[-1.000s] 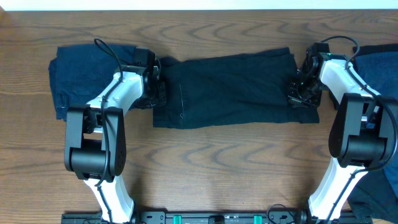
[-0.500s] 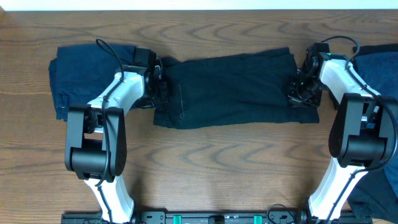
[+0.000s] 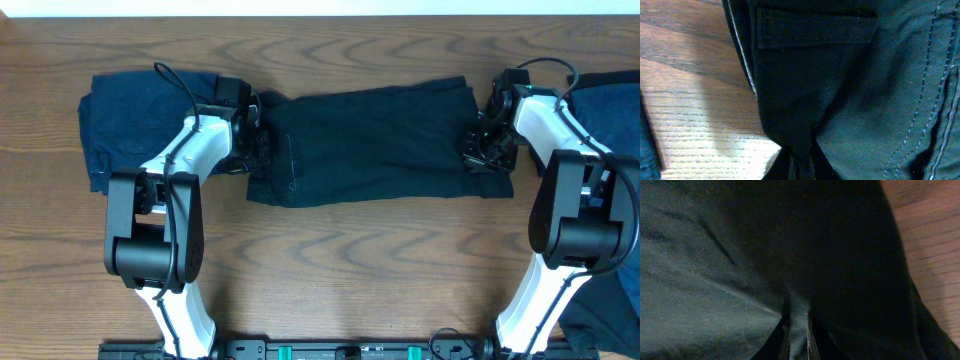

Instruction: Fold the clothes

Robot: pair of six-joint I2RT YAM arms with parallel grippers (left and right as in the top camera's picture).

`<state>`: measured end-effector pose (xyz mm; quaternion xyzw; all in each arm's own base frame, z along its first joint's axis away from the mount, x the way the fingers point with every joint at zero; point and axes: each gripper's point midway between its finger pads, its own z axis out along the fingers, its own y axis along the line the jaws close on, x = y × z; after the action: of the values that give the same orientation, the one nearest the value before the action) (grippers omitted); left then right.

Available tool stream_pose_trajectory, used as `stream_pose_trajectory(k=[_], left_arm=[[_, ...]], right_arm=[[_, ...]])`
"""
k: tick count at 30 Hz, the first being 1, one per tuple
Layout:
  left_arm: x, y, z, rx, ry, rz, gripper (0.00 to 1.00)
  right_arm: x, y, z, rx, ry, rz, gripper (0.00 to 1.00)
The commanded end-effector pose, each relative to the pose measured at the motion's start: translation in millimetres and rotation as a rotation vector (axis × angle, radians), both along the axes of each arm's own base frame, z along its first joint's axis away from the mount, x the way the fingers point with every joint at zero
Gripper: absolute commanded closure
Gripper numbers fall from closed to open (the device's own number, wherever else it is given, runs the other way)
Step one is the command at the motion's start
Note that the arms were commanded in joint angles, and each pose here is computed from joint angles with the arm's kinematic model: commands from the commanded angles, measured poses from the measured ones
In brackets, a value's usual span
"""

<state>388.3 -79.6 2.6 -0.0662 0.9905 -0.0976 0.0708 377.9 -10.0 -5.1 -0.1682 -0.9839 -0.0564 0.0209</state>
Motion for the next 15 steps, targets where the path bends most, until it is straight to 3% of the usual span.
stream_pose_trajectory(k=[1,10,15], left_arm=[[5,4,8,0.019,-0.028,0.017,0.94],[15,3,56,0.003,-0.151,0.025,0.94],[16,3,73,-0.003,-0.190,0.025,0.94]], right_arm=[[-20,-20,-31,-0.094,0.091,-0.015,0.88],[-14,-20,-32,-0.094,0.068,-0.016,0.91],[1,-9,-19,-0.024,-0.001,0.064,0.98]])
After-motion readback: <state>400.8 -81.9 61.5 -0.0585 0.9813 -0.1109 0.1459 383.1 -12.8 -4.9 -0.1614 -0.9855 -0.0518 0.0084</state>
